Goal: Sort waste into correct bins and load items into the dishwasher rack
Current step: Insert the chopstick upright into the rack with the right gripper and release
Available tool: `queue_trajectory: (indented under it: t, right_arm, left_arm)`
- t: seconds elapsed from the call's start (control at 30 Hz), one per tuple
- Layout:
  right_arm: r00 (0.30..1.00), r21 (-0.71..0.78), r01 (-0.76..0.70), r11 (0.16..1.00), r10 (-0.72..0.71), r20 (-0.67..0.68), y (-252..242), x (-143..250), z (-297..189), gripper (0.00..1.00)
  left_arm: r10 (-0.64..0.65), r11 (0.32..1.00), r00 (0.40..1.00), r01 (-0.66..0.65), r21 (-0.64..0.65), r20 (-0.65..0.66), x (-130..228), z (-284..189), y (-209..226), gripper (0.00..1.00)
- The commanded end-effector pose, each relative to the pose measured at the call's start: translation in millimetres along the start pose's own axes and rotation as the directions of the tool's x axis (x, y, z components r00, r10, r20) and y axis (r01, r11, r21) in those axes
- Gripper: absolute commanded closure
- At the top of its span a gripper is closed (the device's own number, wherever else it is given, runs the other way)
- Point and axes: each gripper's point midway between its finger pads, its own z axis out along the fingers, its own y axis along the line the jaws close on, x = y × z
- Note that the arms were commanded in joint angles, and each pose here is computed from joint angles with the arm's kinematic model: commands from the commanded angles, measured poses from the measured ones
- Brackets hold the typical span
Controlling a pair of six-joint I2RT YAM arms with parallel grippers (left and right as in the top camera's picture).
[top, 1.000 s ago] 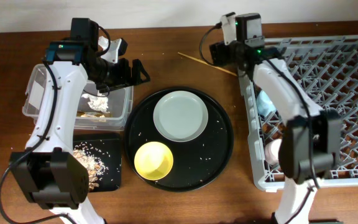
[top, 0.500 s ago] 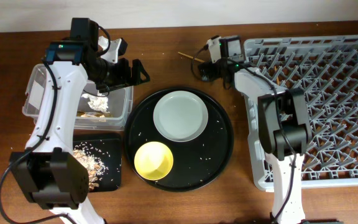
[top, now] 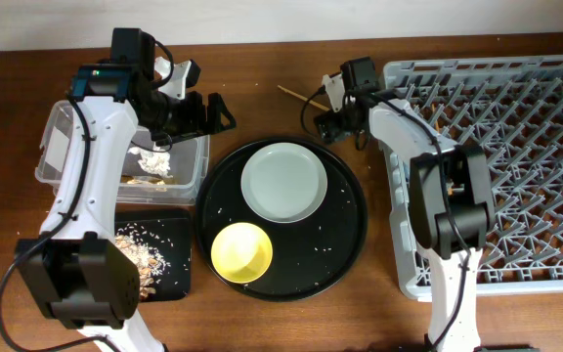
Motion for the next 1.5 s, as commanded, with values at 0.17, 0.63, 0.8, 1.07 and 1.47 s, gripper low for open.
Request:
queue_trajectory:
  t: [0.17, 0.63, 0.8, 1.07, 1.47]
  right_arm:
    - [0.996, -0.044, 0.021, 0.999, -0.025, -0.09, 16.2, 26.1, 5.0, 0.45]
    - [0.984, -0.069, 0.054, 0.996, -0.065, -0.164, 24.7, 44.7, 3.5, 0.81]
    - [0.981, -0.069, 0.055, 0.996, -0.067, -0.18, 24.7, 48.4, 2.6, 0.96]
    - [0.981, -0.071, 0.05, 0.996, -0.062, -0.184, 25.2, 44.8, -6.2, 0.96]
    - [0.994, -0.047, 0.066, 0.997, -0.07, -0.082, 22.8, -9.6, -72.6, 0.96]
  left_arm:
    - [0.006, 1.0, 1.0, -0.006, 0.001, 0.022, -2.6, -8.1, -4.4, 0.0]
    - [0.006, 1.0, 1.0, -0.006, 0.001, 0.022, -2.6, -8.1, -4.4, 0.0]
    - [0.006, 1.0, 1.0, -0.006, 0.001, 0.022, -2.6, -8.1, -4.4, 0.0]
    - [0.006, 1.0, 1.0, -0.006, 0.001, 0.022, -2.6, -8.1, -4.4, 0.0]
    - [0.006, 1.0, 1.0, -0.006, 0.001, 0.022, -2.6, -8.1, -4.4, 0.0]
